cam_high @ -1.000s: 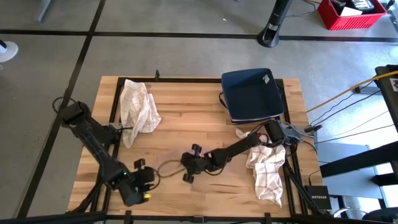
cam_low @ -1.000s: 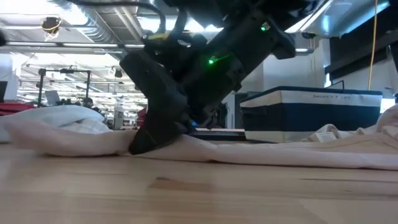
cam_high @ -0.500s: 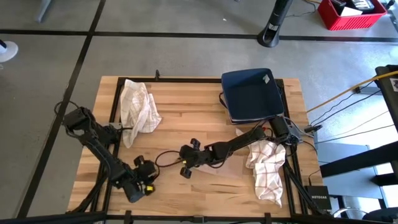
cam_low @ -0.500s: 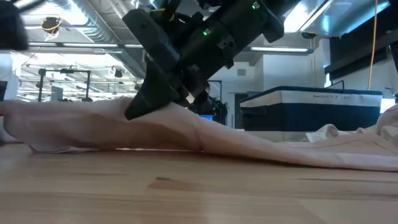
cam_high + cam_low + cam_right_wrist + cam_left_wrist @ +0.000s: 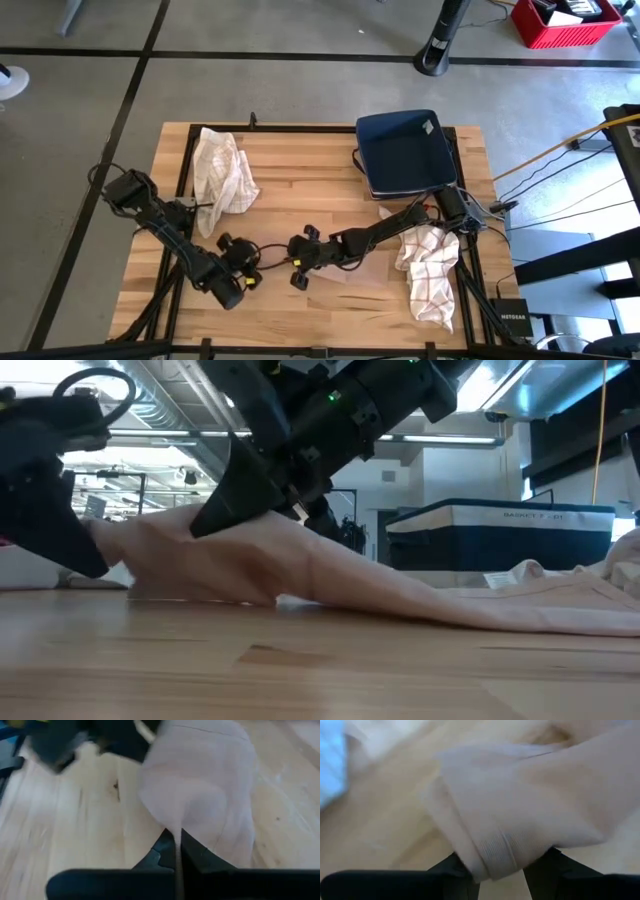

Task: Fold towel
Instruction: Fold the pink towel

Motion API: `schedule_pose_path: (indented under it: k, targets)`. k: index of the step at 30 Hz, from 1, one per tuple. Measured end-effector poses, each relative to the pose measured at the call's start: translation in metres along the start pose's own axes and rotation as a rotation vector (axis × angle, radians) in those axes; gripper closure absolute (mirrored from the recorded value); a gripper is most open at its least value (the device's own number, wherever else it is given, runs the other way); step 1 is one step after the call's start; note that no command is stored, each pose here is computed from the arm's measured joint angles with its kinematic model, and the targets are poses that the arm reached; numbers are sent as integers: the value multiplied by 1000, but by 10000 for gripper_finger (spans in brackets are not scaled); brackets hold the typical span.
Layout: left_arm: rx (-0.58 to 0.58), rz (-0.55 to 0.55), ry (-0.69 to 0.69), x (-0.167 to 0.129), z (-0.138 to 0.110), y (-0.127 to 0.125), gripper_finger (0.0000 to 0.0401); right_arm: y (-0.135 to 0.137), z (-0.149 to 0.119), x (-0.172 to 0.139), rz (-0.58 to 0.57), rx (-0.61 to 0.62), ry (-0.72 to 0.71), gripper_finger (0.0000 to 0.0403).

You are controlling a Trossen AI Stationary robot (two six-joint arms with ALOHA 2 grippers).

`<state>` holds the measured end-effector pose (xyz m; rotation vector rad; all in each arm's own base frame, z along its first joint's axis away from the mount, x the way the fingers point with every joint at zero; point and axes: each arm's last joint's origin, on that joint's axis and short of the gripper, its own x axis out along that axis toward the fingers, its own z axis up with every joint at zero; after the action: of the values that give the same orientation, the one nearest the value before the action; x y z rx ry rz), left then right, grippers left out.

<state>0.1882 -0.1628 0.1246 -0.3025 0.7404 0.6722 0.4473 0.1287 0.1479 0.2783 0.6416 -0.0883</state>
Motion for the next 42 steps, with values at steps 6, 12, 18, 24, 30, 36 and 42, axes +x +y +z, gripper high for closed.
schedule_pose_path:
  k: [6, 12, 18, 24, 30, 36, 42]
  targets:
    - [142, 133, -9, 3, 4, 15, 286, 1, 0, 0, 31, -15, 12, 400]
    - [230, 163, -51, 3, 9, 19, 286, 2, 0, 0, 43, -30, 18, 400]
    - [222, 85, -150, -19, 25, 7, 286, 5, -2, -1, 68, -85, 26, 400]
    - [266, 32, -180, -32, 37, 0, 286, 10, -4, -2, 78, -147, 25, 400]
    - [295, 28, -183, -29, 39, -2, 286, 10, -12, 4, 97, -200, 52, 400]
    - [343, 7, -197, -24, 46, -9, 286, 8, -20, 11, 97, -215, 74, 399]
    - [372, -100, -67, -34, 41, -18, 286, 13, -28, 13, 178, -276, 120, 399]
